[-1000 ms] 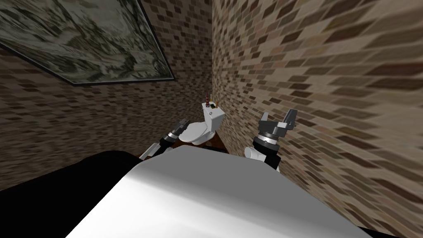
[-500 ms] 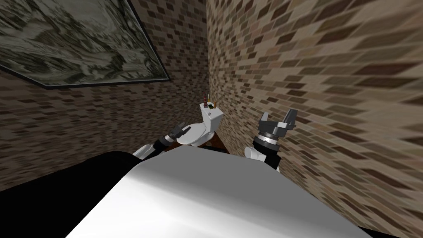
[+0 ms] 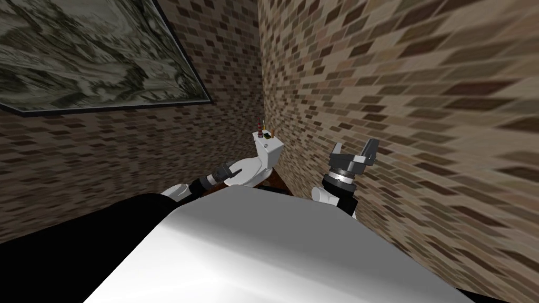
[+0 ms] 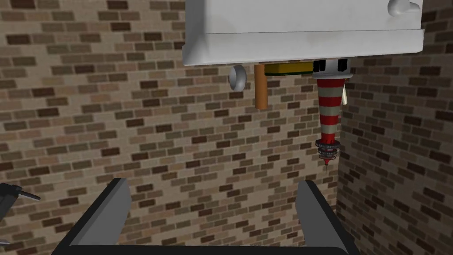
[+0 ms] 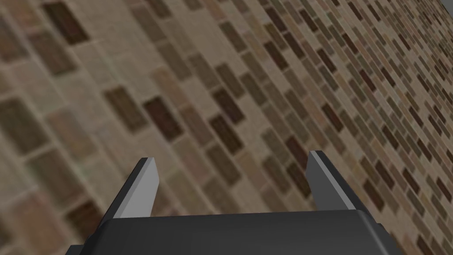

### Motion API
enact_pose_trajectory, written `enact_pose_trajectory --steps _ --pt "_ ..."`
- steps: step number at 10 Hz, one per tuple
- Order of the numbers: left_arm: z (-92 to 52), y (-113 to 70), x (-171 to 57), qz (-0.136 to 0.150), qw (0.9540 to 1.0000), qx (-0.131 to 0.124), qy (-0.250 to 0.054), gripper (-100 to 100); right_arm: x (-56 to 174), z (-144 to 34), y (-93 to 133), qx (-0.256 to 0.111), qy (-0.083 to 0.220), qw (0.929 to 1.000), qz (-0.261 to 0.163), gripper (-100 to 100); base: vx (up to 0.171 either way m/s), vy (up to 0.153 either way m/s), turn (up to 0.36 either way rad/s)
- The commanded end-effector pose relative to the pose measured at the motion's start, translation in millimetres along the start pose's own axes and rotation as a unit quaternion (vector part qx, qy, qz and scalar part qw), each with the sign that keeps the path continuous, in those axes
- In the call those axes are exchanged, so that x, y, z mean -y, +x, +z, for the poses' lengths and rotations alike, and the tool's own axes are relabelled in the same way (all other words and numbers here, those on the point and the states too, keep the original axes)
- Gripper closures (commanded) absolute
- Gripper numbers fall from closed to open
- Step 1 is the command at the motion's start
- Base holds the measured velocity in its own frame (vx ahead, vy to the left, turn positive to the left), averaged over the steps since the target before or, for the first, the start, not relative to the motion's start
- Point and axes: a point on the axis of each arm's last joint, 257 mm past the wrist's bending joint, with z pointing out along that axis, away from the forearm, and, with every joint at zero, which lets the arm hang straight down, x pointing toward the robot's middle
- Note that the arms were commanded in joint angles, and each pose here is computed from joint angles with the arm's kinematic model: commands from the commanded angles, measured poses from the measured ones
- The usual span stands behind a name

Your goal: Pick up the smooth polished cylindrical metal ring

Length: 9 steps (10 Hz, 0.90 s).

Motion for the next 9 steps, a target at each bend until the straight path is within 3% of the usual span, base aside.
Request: enact_pose_trajectory --steps 1,2,3,5,6,7,9 --pt "-9.8 16.9 6 0.037 0.9983 -0.038 0.025 -100 0 0.0 0 0.0 0.0 1.0 0.0 0 -0.005 0.041 -0.153" --pt "-10.2 21.3 7 0.051 0.997 -0.049 0.033 -100 0 0.0 0 0.0 0.0 1.0 0.0 0 0.005 0.017 -0.021" --pt "-31.1 41.7 7 0.08 0.9914 -0.09 0.051 -100 0 0.0 0 0.0 0.0 1.0 0.0 0 0.0 0.037 -0.155" --pt "-33.1 50.6 10 0.112 0.9841 -0.115 0.076 -100 0 0.0 0 0.0 0.0 1.0 0.0 0 -0.001 0.021 -0.093" --pt "-33.5 52.1 10 0.115 0.9833 -0.118 0.078 -100 0 0.0 0 0.0 0.0 1.0 0.0 0 0.004 -0.008 0.012" --pt "-56.8 71.6 9 0.147 0.9704 -0.16 0.105 -100 0 0.0 0 0.0 0.0 1.0 0.0 0 -0.014 0.044 -0.17" --pt "-61.5 81.2 11 0.177 0.9582 -0.184 0.129 -100 0 0.0 0 0.0 0.0 1.0 0.0 0 -0.014 0.024 -0.088"
